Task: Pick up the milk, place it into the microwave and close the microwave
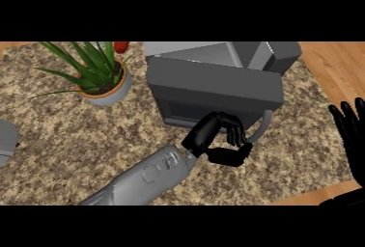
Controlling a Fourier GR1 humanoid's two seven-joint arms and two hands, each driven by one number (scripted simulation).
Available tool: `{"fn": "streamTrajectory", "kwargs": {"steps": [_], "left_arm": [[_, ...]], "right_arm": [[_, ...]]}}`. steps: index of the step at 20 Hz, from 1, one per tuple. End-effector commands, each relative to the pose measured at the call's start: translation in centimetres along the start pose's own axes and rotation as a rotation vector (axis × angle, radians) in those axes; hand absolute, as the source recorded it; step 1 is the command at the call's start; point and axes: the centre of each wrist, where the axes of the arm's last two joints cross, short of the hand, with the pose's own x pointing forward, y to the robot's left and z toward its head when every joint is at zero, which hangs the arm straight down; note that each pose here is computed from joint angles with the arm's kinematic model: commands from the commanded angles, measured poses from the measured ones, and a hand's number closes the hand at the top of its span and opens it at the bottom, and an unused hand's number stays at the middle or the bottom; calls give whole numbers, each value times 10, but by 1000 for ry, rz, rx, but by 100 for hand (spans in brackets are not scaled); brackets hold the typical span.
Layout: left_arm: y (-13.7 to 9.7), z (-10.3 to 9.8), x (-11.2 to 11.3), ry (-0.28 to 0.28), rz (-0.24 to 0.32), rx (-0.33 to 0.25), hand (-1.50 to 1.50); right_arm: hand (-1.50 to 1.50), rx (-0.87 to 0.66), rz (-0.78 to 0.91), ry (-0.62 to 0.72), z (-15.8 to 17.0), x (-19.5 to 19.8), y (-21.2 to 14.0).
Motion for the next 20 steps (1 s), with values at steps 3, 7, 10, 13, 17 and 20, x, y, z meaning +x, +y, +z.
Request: {"fn": "streamTrajectory", "kwargs": {"steps": [3, 7, 10, 13, 17, 20], "left_arm": [[13, -27, 25, -81, 20, 70, 150], [22, -37, 30, -73, 22, 103, 150], [29, -49, 40, -94, 8, 123, 150], [34, -59, 51, -107, 8, 142, 150], [41, -68, 59, -108, 7, 172, 150], [45, -72, 60, -110, 11, 190, 150]], "right_arm": [[-150, 83, -20, -34, -17, 14, 0], [-150, 89, -15, -61, -29, 23, -4], [-150, 111, -28, -51, -32, 25, -5], [-150, 157, -41, -39, -40, 27, 1], [-150, 167, -36, -59, -47, 36, -6], [-150, 185, -55, -52, -49, 37, -5]]}}
